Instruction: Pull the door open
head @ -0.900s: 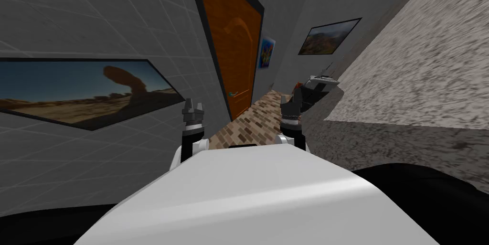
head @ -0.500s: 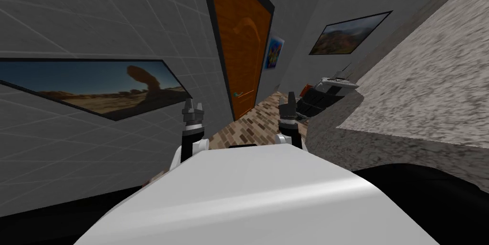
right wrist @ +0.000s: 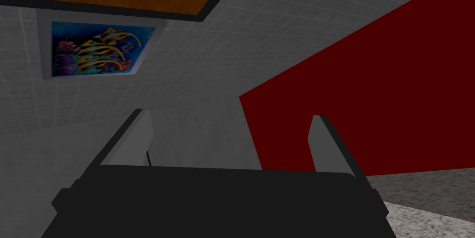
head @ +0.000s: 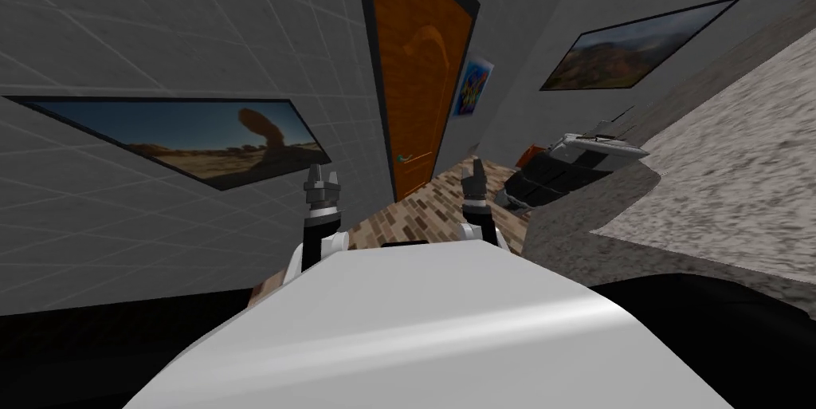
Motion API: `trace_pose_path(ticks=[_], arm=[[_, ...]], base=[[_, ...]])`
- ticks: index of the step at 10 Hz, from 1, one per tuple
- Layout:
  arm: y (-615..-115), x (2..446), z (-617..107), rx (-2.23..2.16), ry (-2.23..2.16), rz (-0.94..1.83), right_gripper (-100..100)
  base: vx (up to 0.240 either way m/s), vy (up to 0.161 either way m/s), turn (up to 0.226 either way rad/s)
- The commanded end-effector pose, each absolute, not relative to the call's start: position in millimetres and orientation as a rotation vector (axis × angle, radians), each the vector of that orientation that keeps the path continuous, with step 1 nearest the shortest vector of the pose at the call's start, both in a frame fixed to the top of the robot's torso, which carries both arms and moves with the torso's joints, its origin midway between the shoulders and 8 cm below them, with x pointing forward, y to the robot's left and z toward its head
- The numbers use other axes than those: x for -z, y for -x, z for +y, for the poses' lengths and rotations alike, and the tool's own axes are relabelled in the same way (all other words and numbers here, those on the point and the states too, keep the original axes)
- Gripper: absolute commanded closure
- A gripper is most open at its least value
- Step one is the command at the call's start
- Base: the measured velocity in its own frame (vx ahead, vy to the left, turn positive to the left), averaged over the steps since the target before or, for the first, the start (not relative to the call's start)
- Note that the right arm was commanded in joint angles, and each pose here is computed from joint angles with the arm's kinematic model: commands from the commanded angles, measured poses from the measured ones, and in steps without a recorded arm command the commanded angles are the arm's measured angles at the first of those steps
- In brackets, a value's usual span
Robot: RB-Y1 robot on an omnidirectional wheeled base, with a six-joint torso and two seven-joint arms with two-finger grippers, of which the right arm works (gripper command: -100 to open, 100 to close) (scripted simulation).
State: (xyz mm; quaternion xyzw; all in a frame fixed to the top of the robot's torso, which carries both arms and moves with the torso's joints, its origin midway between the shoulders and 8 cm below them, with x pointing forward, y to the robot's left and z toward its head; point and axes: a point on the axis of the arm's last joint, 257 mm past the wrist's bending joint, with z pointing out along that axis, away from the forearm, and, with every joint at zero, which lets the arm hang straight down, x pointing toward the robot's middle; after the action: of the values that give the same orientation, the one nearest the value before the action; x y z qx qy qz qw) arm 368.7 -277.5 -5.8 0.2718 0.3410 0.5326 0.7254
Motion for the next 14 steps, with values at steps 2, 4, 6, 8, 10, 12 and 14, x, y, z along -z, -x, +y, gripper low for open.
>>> trace_pose_path(ticks=[2,4,6,8,10,12,14], arm=[[-382,29,-283,-1.167,-0.623,0.789,-100],[-392,47,-290,-1.16,-0.642,0.817,-100],[-401,65,-298,-1.152,-0.661,0.843,-100],[-407,80,-303,-1.144,-0.682,0.865,-100],[-415,97,-312,-1.135,-0.702,0.888,-100],[-420,113,-319,-1.125,-0.724,0.909,-100],[-427,127,-329,-1.117,-0.742,0.927,-100]], base=[[0.058,-0.024,0.188],[0.058,-0.029,0.209],[0.069,-0.035,0.205],[0.038,-0.023,0.094],[0.062,-0.029,0.215],[0.043,-0.026,0.088],[0.061,-0.045,0.218]])
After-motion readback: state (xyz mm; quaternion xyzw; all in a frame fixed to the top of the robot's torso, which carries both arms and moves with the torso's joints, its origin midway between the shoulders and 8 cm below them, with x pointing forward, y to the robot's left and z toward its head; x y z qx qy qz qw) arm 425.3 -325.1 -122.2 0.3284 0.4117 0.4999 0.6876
